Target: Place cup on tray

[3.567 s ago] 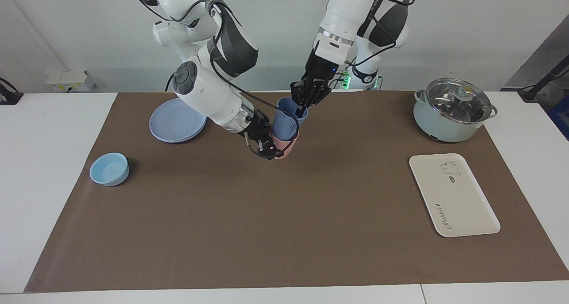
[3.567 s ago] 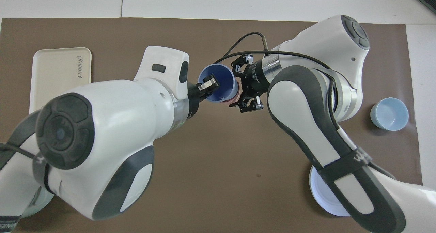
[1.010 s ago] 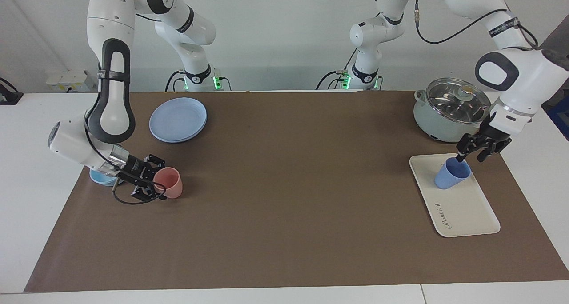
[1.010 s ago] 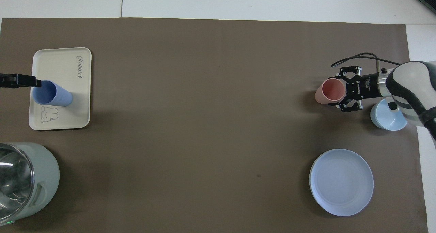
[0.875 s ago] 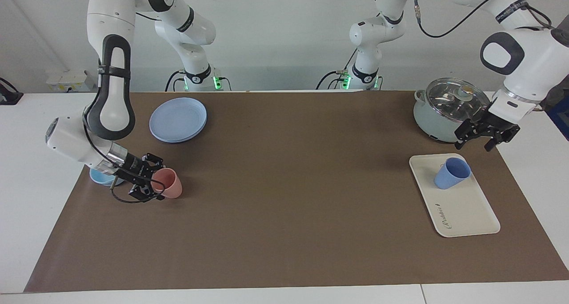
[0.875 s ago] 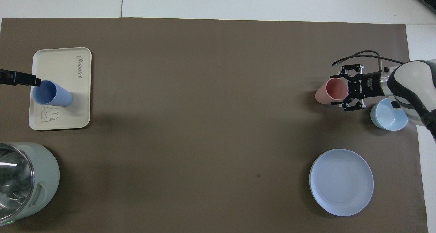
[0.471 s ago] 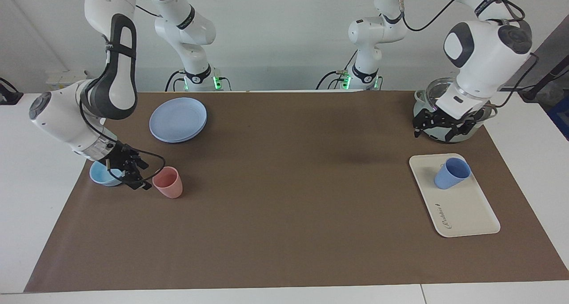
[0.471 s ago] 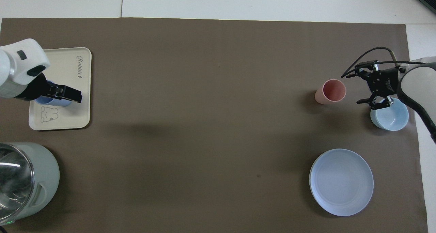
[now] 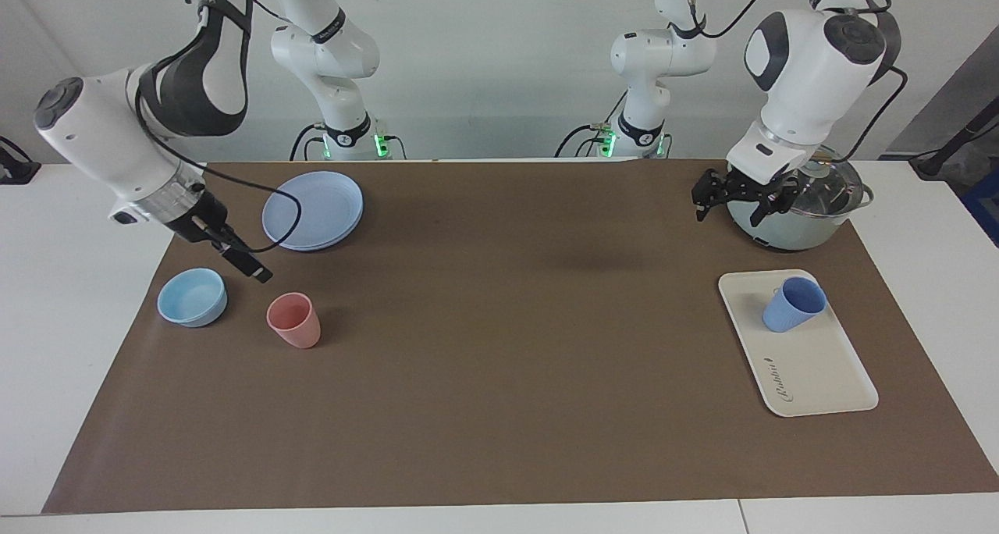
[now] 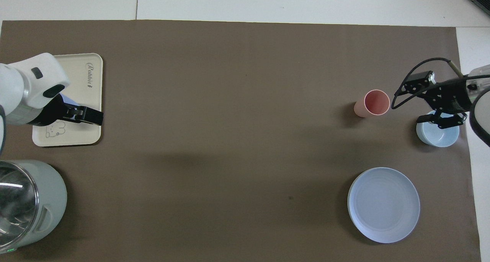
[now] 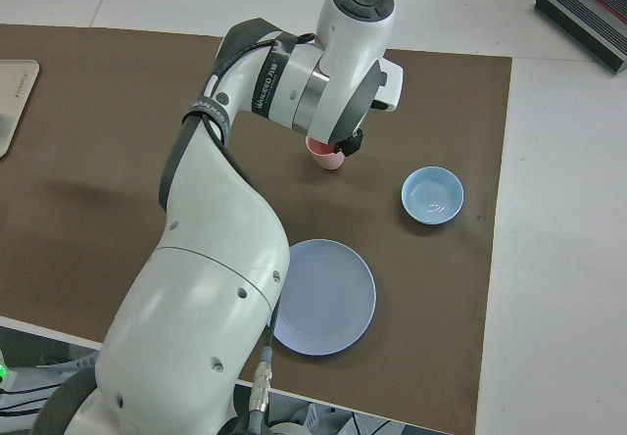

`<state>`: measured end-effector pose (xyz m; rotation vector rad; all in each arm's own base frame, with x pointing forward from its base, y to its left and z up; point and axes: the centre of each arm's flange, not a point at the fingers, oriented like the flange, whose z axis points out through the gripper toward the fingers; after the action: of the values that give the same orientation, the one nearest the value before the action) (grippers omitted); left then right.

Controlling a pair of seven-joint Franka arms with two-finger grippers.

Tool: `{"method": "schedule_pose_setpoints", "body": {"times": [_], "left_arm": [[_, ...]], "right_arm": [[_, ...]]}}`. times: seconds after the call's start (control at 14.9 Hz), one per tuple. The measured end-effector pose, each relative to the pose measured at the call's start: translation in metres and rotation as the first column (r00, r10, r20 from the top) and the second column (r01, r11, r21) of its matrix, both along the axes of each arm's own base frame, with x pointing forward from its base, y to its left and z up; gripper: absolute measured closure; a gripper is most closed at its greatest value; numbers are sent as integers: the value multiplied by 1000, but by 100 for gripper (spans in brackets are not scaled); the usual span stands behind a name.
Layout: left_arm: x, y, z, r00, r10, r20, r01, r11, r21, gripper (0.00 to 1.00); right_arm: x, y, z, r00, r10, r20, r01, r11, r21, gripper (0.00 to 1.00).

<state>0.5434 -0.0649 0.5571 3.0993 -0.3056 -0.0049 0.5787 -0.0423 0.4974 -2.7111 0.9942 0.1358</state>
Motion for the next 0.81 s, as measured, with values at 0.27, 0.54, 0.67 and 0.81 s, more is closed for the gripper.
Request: {"method": "schedule_pose_setpoints", "body": {"times": [0.27, 0.54, 0.67, 0.81], "left_arm": [[-9, 9, 57, 1000, 12, 10, -12, 1000, -1, 0], [-11, 9, 65, 1000, 11, -1, -11, 1000, 0, 0], [-11, 10, 63, 1000, 13, -12, -13, 1000, 2, 0], [-13, 11, 64, 1000, 13, -26, -13, 1000, 6, 0]], "right_arm": [[-27, 82, 47, 950, 310, 33, -304, 946, -111, 0], [-33, 128, 64, 883, 469, 17, -447, 851, -275, 0], [-31, 127, 79, 838, 545, 5, -519, 801, -300, 0], [-27, 121, 95, 805, 594, 3, -563, 765, -313, 0]]}}
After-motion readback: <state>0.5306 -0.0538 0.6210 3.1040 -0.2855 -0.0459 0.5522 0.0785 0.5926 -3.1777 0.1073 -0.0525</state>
